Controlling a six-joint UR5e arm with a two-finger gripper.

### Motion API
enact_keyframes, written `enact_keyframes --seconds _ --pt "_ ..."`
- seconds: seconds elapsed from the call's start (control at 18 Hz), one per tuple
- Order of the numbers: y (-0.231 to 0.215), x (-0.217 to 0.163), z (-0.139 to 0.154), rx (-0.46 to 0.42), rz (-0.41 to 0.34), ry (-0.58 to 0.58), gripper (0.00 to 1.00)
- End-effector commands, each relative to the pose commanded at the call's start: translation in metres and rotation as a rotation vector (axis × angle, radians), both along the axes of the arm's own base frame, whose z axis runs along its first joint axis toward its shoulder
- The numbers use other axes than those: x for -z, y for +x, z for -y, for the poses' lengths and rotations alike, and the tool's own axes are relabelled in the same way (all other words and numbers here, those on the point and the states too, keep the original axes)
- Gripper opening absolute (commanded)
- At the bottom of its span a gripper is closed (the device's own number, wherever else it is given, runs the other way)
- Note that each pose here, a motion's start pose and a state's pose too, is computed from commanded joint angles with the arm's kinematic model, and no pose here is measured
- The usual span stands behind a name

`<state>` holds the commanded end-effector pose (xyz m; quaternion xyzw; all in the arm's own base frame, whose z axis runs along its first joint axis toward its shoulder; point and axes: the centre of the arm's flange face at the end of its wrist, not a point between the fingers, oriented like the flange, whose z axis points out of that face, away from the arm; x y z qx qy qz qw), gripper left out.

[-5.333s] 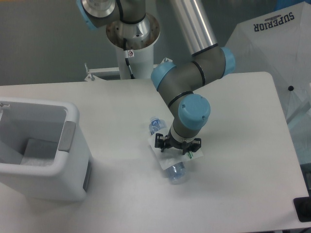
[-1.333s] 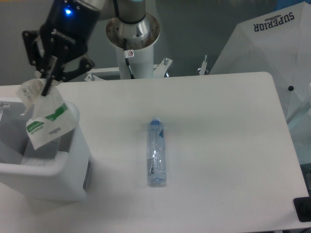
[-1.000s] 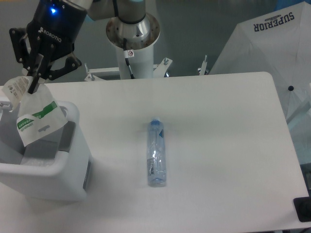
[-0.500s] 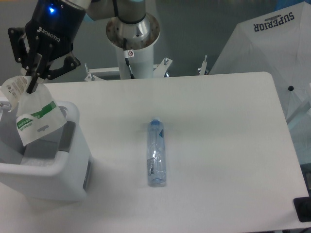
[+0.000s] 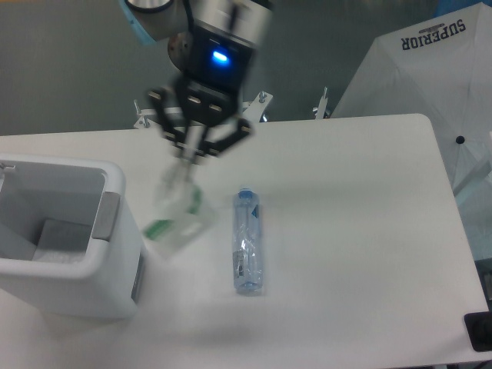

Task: Open the trash can

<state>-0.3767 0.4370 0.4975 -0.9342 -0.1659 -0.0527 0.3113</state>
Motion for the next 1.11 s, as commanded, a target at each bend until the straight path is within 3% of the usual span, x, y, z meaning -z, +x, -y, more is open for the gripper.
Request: enact_keyframes --seconds 0.11,0.17,0.28,0.33,0.39,0.56,0.72,0.94,1.11 --pt "-0.006 0.032 0.007 0.009 -0.018 -0.095 0.20" --pt "-0.007 0.041 0.007 0.017 -0.024 -0.122 0.26" --pt "-0.015 0.058 0.007 0.013 -0.017 -0.160 0.54" --pt "-0.019 0.062 0.007 0.008 -0.019 -0.176 0.84" --pt "-0.025 0.068 0.008 0.005 -0.027 -0.202 1.00" --pt "-0.037 0.077 0.019 0.008 -0.126 -0.345 1.00" --pt "-0.054 0.076 0.021 0.068 -0.245 -0.355 1.00" --pt "-0.079 0.087 0.031 0.257 -0.335 -0.396 1.00" --pt "-0.096 0.079 0.036 0.288 -0.368 -0.501 1.00"
